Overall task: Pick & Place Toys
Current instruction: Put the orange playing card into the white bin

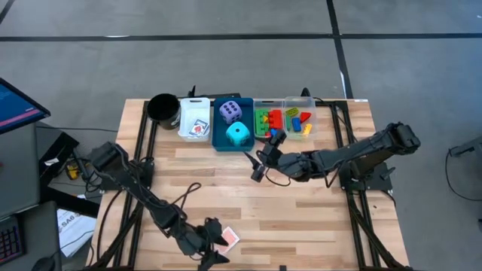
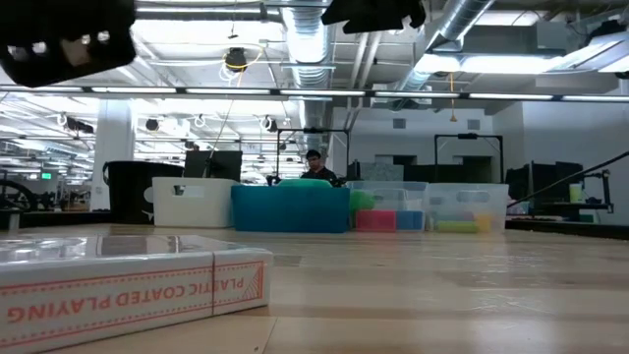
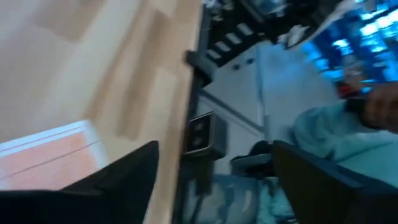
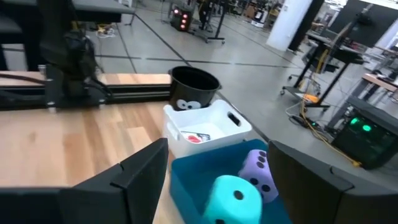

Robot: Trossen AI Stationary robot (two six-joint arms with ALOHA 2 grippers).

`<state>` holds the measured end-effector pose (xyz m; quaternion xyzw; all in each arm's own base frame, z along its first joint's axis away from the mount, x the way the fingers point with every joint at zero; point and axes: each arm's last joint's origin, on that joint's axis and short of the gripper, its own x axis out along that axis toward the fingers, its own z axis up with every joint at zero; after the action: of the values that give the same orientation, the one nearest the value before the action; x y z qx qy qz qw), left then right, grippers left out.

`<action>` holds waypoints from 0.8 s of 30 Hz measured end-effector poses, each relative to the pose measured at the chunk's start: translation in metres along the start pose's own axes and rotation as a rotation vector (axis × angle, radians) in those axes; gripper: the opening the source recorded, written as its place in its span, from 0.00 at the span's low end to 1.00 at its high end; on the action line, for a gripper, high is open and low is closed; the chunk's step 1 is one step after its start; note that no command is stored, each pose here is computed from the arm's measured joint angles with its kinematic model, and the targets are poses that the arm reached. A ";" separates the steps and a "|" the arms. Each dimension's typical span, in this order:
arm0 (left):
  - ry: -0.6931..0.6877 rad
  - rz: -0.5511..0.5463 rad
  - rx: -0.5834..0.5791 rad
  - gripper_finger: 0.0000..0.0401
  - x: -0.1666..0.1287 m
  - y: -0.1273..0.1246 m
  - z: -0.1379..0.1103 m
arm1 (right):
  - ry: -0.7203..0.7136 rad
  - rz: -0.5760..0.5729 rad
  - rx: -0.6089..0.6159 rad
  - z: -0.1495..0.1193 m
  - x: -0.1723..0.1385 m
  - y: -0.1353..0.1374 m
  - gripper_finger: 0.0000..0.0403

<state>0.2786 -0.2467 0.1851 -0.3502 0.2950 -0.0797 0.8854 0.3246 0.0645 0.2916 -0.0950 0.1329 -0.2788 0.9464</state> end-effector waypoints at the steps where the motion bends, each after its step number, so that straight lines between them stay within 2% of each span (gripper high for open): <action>1: -0.005 -0.028 0.002 0.72 0.004 0.000 -0.001 | -0.002 0.007 -0.001 0.000 -0.002 0.002 0.67; 4: -0.014 -0.061 0.025 0.56 0.010 0.000 -0.004 | -0.007 0.026 -0.005 0.000 -0.006 0.006 0.67; 9: -0.024 -0.046 0.035 0.25 0.011 0.001 -0.004 | -0.014 0.056 -0.003 0.001 -0.014 0.014 0.67; 12: 0.003 0.001 0.054 0.07 0.010 0.006 -0.006 | -0.019 0.071 -0.006 0.001 -0.018 0.017 0.67; 13: 0.023 0.031 0.065 0.04 0.010 0.009 -0.008 | -0.020 0.076 -0.007 0.001 -0.019 0.018 0.67; 19: 0.127 0.176 0.111 0.01 0.008 0.024 -0.017 | -0.021 0.087 0.011 0.001 -0.022 0.021 0.67; 24: 0.217 0.216 0.133 0.00 0.006 0.032 -0.024 | -0.011 0.087 0.012 -0.001 -0.022 0.021 0.67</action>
<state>0.2674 -0.2382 0.1471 -0.2463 0.4190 -0.0407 0.8730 0.3169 0.0940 0.2902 -0.0850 0.1302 -0.2376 0.9588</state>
